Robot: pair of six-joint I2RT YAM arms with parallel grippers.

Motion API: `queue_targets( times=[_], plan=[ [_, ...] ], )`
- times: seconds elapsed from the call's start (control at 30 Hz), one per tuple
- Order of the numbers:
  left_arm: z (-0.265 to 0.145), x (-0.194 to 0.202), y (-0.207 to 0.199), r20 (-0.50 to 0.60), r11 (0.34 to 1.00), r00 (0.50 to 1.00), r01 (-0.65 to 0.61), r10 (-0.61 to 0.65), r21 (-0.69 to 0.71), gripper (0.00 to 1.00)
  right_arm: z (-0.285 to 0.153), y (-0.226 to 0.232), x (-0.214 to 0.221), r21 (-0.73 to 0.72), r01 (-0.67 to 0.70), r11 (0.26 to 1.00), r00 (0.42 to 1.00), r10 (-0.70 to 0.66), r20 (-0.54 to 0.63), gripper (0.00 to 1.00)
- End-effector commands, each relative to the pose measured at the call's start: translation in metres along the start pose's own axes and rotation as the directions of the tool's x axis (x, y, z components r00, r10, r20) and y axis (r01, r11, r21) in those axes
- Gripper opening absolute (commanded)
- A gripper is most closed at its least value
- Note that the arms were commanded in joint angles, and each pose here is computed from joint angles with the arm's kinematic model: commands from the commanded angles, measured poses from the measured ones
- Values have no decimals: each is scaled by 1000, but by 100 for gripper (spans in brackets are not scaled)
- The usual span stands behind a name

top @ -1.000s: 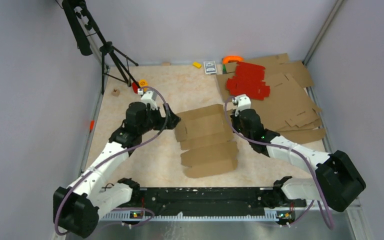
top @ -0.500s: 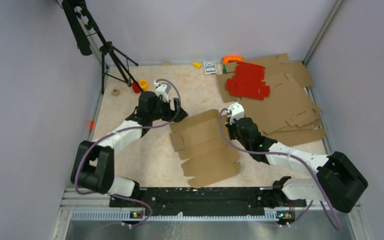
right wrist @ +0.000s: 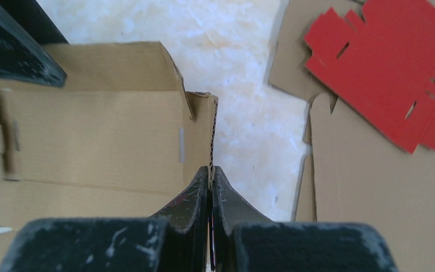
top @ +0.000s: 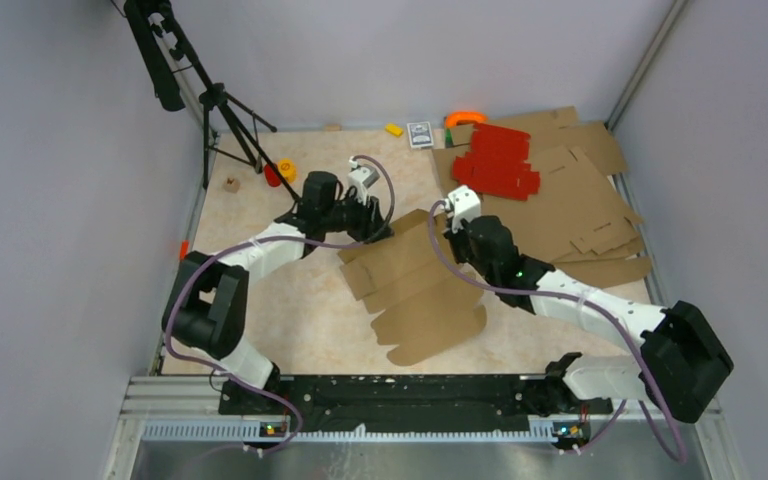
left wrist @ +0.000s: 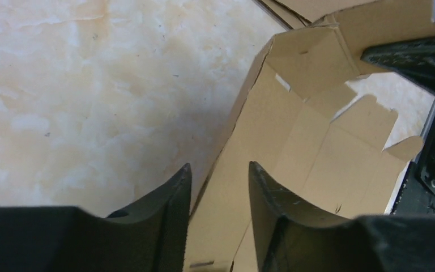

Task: Fold the paper box

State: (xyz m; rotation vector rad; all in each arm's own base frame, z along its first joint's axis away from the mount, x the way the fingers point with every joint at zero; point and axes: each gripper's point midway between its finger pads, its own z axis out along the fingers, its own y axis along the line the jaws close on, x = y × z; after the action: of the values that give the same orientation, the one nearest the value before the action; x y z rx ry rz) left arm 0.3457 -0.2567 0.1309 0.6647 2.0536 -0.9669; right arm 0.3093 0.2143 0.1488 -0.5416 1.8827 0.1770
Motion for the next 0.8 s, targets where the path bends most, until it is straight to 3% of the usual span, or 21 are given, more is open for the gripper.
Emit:
queue_targets(
  times=[0.0, 0.07, 0.13, 0.3, 0.43, 0.6, 0.67, 0.7, 0.77],
  plan=[
    [6, -13, -7, 15, 998, 998, -57, 56, 40, 33, 3, 8, -34, -44, 61, 997, 998, -60, 23, 0],
    [8, -11, -8, 5, 998, 999, -52, 52, 24, 11, 6, 6, -36, -32, 73, 997, 997, -72, 8, 0],
    [10, -11, -15, 23, 997, 997, -80, 80, 9, 0, 8, 1, -42, -3, 86, 996, 996, -86, 1, 0],
    [21, -13, -39, 97, 979, 975, -195, 200, -55, 0, 6, 3, -78, -5, 141, 990, 989, -141, 43, 1],
    [20, -22, -42, 174, 978, 964, -185, 200, -102, 0, 2, 10, -104, -11, 241, 971, 967, -239, 84, 3],
    [1, -28, -52, 322, 970, 917, -209, 238, -122, 0, -8, 11, -126, 2, 306, 952, 946, -304, 112, 3],
    [-7, -23, -54, 357, 967, 900, -218, 251, -131, 0, -10, -3, -128, 73, 291, 954, 951, -297, 90, 11],
    [-11, -22, -56, 374, 966, 892, -221, 255, -133, 0, -12, -9, -129, 106, 282, 954, 954, -290, 75, 21],
    [-15, -21, -56, 398, 965, 880, -220, 260, -146, 0, -13, -20, -125, 156, 258, 953, 963, -266, 33, 54]
  ],
)
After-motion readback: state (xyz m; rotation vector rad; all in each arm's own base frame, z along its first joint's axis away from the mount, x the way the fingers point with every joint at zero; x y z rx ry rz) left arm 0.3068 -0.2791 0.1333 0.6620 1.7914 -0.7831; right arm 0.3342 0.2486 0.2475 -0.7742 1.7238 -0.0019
